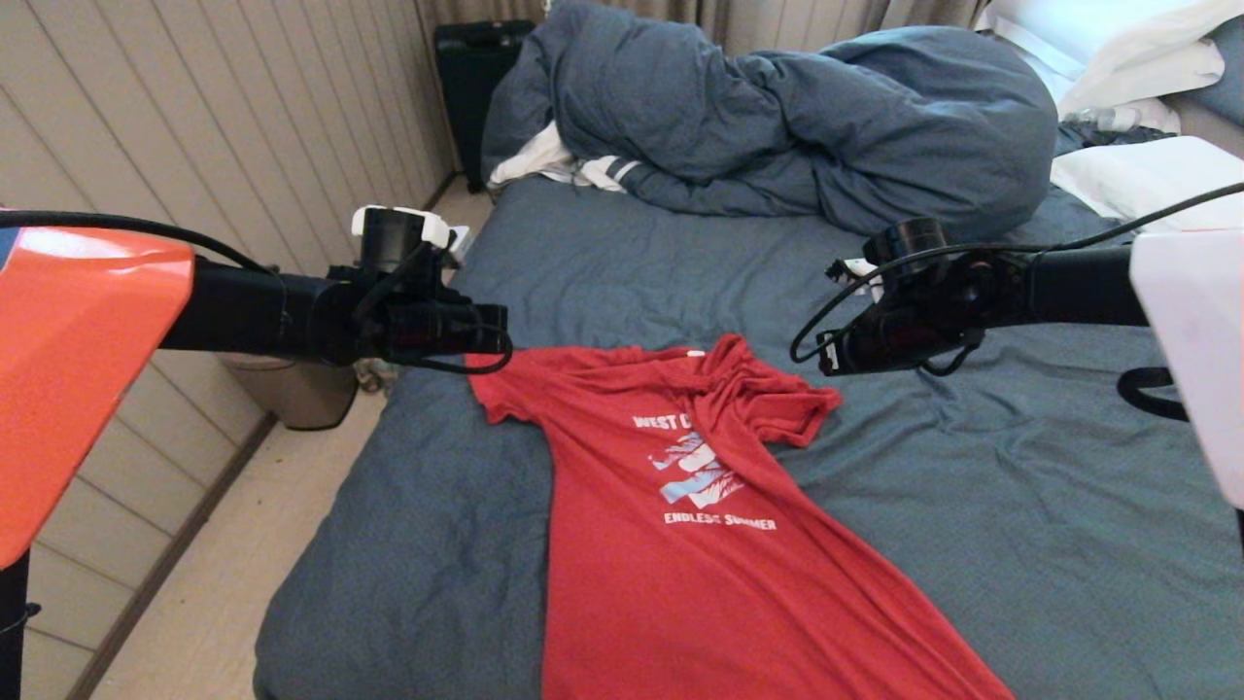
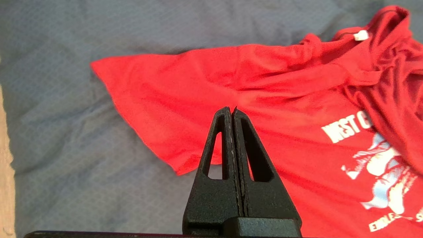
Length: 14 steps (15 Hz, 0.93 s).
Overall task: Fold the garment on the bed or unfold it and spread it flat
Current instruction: Fold the red T-shirt
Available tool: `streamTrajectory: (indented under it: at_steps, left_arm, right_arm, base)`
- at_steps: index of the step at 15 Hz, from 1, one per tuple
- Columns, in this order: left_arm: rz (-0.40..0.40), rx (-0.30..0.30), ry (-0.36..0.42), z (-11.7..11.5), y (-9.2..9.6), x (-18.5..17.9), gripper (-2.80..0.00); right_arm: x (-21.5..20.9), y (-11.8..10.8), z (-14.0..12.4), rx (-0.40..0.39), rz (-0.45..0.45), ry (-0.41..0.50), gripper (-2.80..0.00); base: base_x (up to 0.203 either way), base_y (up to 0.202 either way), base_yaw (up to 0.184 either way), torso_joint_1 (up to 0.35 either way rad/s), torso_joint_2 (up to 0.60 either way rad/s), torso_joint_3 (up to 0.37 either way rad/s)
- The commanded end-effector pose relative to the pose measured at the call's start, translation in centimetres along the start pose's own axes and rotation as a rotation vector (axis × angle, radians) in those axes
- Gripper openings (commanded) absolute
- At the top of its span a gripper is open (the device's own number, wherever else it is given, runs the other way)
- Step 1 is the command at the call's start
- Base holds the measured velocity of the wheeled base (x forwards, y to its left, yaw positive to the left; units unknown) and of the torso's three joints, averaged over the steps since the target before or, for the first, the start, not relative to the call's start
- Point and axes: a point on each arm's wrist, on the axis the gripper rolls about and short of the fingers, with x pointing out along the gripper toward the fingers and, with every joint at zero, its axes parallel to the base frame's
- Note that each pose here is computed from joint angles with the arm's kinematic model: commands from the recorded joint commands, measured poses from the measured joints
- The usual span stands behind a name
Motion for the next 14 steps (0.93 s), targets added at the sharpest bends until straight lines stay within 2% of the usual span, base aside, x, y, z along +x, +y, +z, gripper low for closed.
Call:
streamTrajectory:
  at_steps: [1, 13, 14]
  left_arm:
    - [-0.006, 0.001, -0.004, 0.1, -0.3, -0.1, -2.8]
    - [-0.006, 0.0, 0.013, -0.7, -0.1, 1.4, -2.8]
    - [-0.007, 0.0, 0.013, -0.7, -0.1, 1.4, -2.8]
  right_arm:
    - [2.6, 0.2, -0.7, -0.008, -0.012, 0.038, 0.0]
    - [7.6, 0.7, -2.7, -0.029, -0.01, 0.078, 0.0]
    - [7.9, 0.6, -2.9, -0.032, -0.011, 0.078, -2.57]
  base:
    - [0.0, 0.0, 0.0, 0.0, 0.0, 0.0]
    - [0.0, 0.0, 0.0, 0.0, 0.0, 0.0]
    - [0.0, 0.0, 0.0, 0.0, 0.0, 0.0]
